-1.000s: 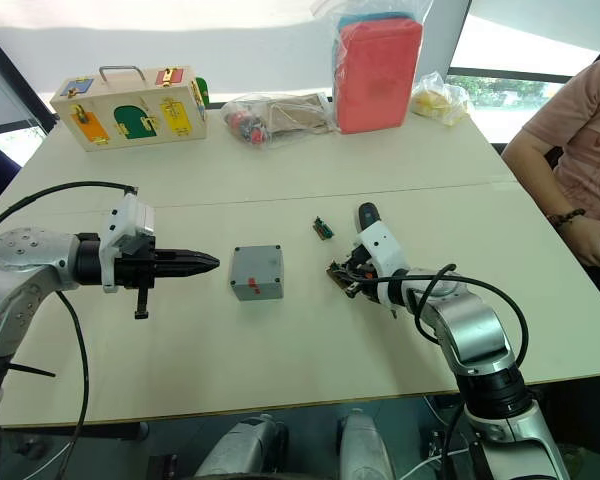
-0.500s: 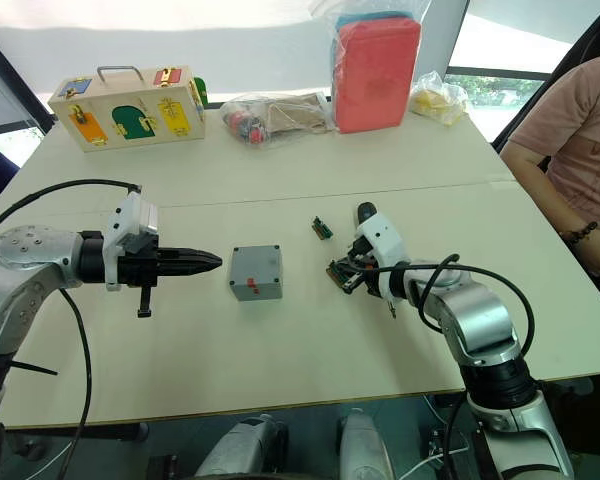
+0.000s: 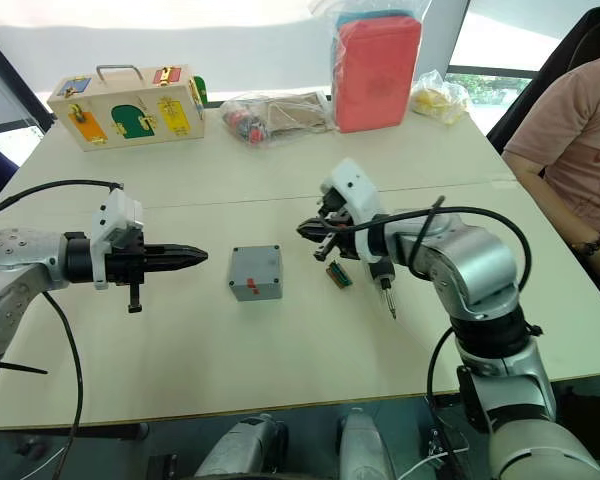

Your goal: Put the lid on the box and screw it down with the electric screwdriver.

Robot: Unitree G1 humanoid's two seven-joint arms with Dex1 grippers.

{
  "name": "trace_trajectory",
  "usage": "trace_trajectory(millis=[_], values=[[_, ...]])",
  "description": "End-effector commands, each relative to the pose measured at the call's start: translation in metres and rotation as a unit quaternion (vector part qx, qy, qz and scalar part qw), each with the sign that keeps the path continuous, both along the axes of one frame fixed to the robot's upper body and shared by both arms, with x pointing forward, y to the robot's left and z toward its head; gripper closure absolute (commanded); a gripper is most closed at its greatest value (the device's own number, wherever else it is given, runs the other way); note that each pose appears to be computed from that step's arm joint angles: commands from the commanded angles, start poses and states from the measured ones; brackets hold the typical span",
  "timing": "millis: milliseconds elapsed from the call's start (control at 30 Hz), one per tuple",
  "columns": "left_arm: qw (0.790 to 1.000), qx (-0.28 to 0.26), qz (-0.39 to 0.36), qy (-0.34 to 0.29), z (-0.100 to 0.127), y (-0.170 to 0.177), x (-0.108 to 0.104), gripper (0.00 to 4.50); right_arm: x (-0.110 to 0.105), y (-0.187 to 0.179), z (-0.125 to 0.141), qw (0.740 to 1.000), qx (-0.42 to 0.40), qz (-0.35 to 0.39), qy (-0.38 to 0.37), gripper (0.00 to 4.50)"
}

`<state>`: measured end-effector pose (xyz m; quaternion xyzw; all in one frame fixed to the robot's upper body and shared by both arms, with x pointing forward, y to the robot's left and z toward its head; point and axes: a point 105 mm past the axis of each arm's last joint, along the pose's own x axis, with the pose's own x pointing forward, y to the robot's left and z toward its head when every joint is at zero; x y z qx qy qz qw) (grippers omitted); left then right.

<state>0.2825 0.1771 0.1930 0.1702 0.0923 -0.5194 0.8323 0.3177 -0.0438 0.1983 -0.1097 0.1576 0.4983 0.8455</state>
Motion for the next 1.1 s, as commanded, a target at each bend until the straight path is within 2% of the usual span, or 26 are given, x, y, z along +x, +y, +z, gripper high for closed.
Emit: trace_trajectory(millis=[33,433,1100], values=[[1.000,-0.001,0.007,-0.026,0.013,0.003,-0.004,4.50,0.004,0.018,0.005,1.000,-0.002,0.019,-0.007,4.44],[1.000,-0.011,0.012,-0.023,0.012,-0.002,-0.009,4.50,0.024,0.027,-0.015,1.000,-0.024,0.015,-0.008,4.44],[1.000,-0.017,0.005,-0.019,0.013,-0.007,-0.011,4.50,0.035,0.024,-0.026,0.999,-0.043,0.013,-0.015,4.44]])
